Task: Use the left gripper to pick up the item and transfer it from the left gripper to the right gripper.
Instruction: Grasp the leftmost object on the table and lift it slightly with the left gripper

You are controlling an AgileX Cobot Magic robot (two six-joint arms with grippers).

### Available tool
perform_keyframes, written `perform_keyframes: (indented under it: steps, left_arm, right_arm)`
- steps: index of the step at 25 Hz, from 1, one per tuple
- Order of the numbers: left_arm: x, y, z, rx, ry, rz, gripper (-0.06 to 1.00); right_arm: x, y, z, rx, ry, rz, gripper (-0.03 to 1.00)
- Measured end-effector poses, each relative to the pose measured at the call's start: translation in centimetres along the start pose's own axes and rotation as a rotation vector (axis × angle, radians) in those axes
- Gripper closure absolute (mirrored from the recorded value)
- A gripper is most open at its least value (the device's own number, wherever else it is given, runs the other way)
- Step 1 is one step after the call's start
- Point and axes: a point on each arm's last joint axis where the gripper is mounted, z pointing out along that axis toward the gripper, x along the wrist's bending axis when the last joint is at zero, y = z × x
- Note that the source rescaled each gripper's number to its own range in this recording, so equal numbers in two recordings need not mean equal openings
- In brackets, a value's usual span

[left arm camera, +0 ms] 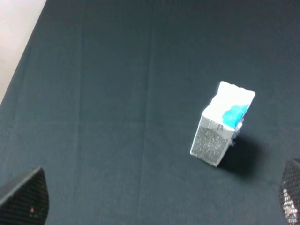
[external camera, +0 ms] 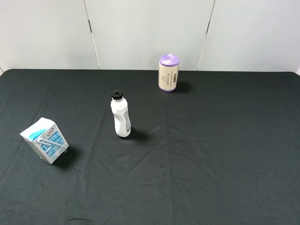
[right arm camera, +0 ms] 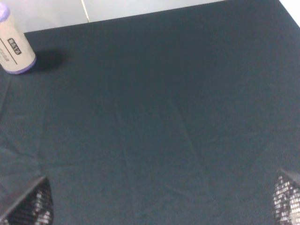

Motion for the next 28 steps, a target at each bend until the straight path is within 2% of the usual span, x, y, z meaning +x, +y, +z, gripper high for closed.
perform_keyframes:
  steps: [6, 12, 22, 28]
  left_arm:
    - [-0.1, 3.7, 0.2, 0.133, 0.003, 0.010, -0.06]
    - [-0.4, 7.1, 2.3, 0.268, -0.021, 0.011, -0.06]
    - [-0.8, 9.0, 8.6, 0.562, -0.066, 0.022, -0.06]
    - [-1.7, 9.4, 12.4, 0.672, -0.106, 0.097, -0.06]
  right_arm:
    - [0.0, 0.0, 0.0, 0.000, 0.000, 0.000, -0.03]
    - [0.0, 0.0, 0.0, 0.000, 0.000, 0.000, -0.03]
    - [0.0, 0.0, 0.0, 0.000, 0.000, 0.000, -0.03]
    - [0.0, 0.0, 0.0, 0.000, 0.000, 0.000, -0.03]
